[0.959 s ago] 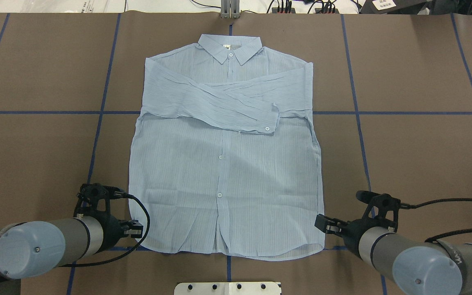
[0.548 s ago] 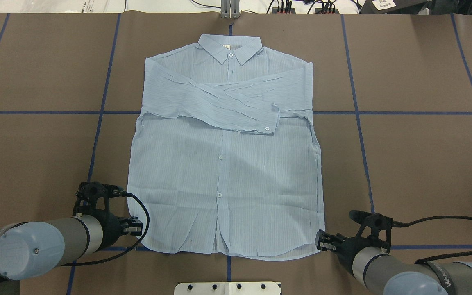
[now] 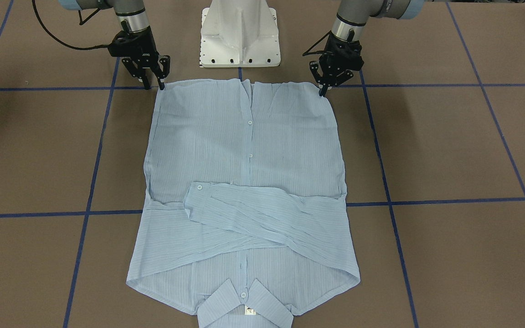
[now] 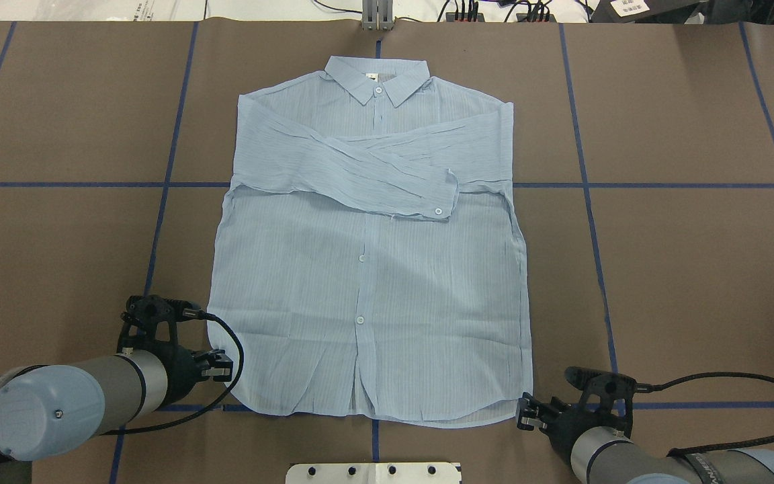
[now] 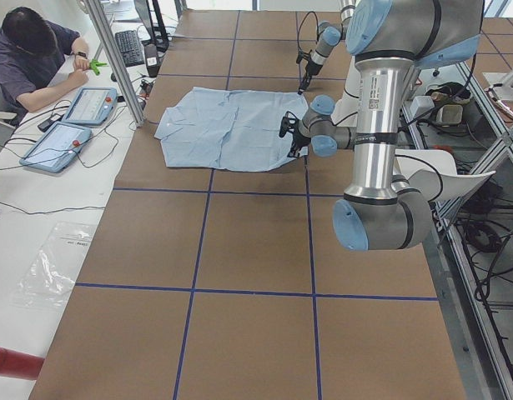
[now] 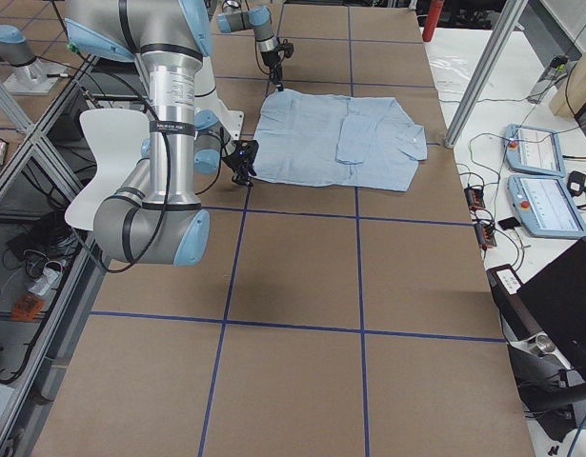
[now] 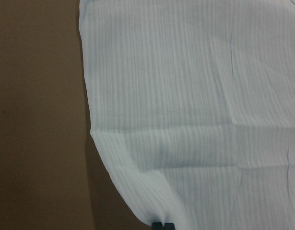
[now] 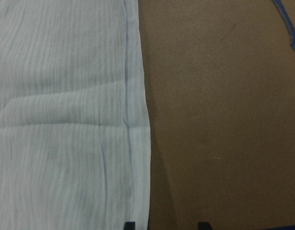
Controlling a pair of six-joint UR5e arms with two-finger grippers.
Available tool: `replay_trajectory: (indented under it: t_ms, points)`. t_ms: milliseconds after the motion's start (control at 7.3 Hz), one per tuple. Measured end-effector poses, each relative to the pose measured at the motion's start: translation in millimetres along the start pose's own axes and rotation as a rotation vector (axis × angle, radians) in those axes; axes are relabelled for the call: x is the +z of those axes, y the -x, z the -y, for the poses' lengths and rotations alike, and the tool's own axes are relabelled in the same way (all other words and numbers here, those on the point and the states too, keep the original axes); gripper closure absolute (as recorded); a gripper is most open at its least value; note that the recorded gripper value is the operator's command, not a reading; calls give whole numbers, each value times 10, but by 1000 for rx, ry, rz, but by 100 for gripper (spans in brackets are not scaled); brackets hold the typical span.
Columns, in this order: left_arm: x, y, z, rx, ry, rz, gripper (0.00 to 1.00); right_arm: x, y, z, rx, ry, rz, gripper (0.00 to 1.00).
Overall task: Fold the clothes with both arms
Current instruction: 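Grasp the hem corners nearest the robot with both grippers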
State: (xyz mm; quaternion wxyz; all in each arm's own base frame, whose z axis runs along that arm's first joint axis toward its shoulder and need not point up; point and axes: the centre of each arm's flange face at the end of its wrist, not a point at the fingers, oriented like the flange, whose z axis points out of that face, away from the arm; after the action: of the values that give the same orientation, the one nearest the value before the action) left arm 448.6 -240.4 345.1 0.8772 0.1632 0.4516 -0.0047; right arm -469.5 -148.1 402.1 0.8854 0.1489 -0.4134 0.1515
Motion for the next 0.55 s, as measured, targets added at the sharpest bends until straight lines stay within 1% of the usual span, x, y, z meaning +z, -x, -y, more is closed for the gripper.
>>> replay_trajectory:
  t_ms: [548]
  points:
    - [6,24,-7,1,1,5,100,-19,88,-92,-9,3,9,57]
